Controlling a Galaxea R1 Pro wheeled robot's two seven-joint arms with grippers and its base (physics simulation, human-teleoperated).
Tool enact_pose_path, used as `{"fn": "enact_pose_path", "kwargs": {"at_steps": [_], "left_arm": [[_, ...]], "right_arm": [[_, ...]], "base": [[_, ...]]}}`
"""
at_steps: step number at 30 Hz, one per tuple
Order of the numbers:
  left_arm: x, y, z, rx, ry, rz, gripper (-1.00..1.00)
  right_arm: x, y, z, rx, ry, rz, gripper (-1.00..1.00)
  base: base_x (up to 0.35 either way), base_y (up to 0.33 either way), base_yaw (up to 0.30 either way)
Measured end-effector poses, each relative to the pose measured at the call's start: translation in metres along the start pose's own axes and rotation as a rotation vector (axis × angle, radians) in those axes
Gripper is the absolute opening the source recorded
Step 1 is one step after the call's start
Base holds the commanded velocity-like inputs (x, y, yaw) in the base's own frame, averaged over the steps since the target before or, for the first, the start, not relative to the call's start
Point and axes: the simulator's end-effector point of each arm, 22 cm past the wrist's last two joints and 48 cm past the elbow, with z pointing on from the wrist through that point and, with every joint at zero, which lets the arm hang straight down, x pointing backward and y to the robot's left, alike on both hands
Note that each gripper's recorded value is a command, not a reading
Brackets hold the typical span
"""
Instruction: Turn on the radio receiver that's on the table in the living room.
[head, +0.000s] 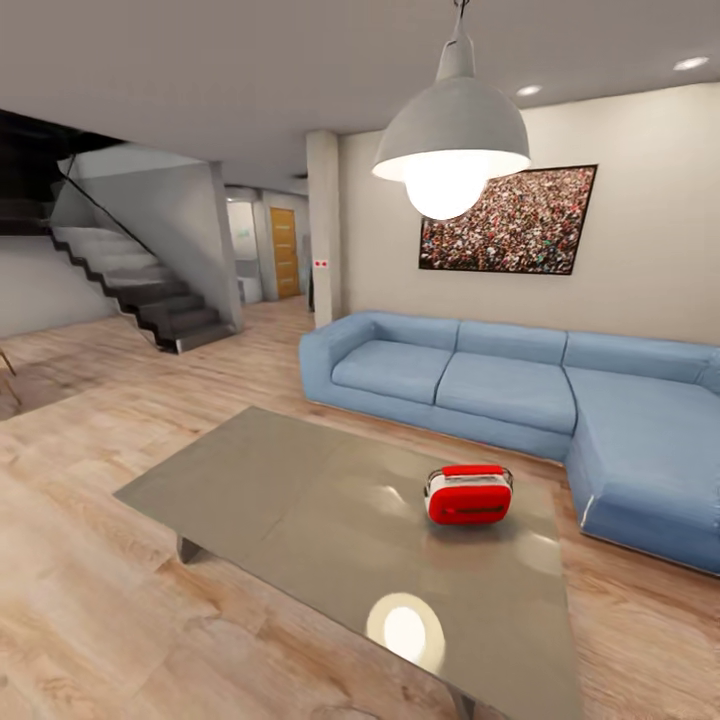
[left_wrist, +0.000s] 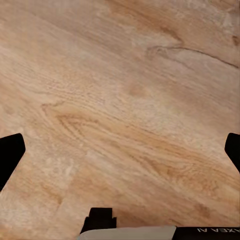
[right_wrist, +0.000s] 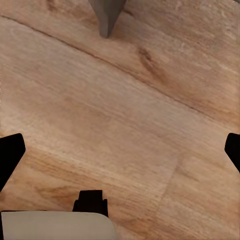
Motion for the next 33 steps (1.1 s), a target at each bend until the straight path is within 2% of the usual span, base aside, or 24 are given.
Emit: {"fn": "enact_pose_path", "kwargs": {"at_steps": [16,33], "left_arm": [[-0.0002,-0.0002,0.0,0.001,0.0,0.0,1.0],[0.0013,-0.0007,0.0,0.002,0.007,0.0,1.0]], "right_arm": [[0.0004,0.0,0.0,0.0,0.001,0.0,1.0],[0.0004,0.0,0.0,0.0,0.001,0.0,1.0]], "base": [[0.227,0.26,-0.277],[0.091,0.297,-0.277]]}}
